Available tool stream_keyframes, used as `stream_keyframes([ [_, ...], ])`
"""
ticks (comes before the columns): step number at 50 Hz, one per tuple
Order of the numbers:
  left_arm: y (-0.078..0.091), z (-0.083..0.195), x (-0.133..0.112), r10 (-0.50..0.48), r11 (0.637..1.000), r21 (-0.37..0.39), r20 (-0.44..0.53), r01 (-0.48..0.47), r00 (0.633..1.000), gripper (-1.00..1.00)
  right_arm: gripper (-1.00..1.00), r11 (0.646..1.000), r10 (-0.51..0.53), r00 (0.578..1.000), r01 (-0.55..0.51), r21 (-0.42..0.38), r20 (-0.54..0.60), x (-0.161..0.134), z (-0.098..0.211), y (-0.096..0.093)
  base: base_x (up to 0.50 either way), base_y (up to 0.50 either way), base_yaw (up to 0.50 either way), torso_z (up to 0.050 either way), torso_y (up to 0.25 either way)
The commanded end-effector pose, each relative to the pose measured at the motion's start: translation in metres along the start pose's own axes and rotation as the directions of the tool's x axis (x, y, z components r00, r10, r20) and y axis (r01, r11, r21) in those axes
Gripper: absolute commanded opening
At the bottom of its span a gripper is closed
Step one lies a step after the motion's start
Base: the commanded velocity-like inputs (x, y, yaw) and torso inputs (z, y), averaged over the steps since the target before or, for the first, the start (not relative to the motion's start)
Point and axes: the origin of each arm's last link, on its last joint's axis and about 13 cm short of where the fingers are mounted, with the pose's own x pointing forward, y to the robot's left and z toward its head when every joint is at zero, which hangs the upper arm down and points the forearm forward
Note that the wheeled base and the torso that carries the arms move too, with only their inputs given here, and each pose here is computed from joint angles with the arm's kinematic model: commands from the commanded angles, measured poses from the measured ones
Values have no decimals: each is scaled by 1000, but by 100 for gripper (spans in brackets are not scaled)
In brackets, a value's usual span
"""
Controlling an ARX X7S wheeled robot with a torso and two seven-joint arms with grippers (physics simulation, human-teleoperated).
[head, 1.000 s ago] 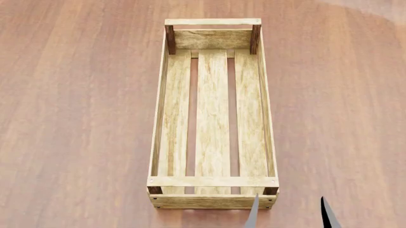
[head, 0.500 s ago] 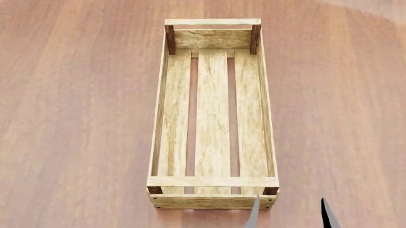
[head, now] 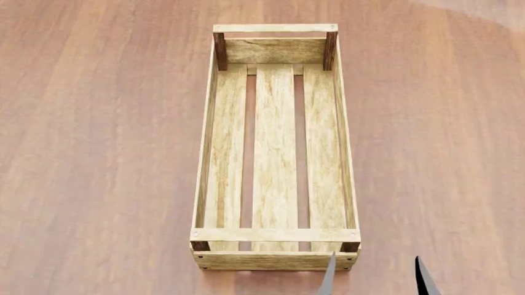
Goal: Stack the right bowl on the left bowl and place them in the tray.
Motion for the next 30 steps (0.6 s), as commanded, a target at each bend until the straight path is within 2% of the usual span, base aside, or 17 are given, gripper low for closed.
stream_keyframes([
  [1,3,-2,0,-18,1000,-1,12,18,1000,100,100,1000,3,1000,-3,-5,15,2,2,0,0,0,0,0,0],
  [7,13,0,3,-16,998,-61,-4,16,1000,100,100,1000,3,1000,-3,-6,14,2,2,0,0,0,0,0,0],
  [20,33,4,3,-5,992,-125,-1,5,1000,100,100,1000,4,1000,-4,-10,7,1,0,0,0,0,0,0,0],
  [30,33,4,2,-41,989,-139,3,41,999,100,100,1000,5,1000,-5,-10,4,1,-1,0,0,0,0,0,0],
])
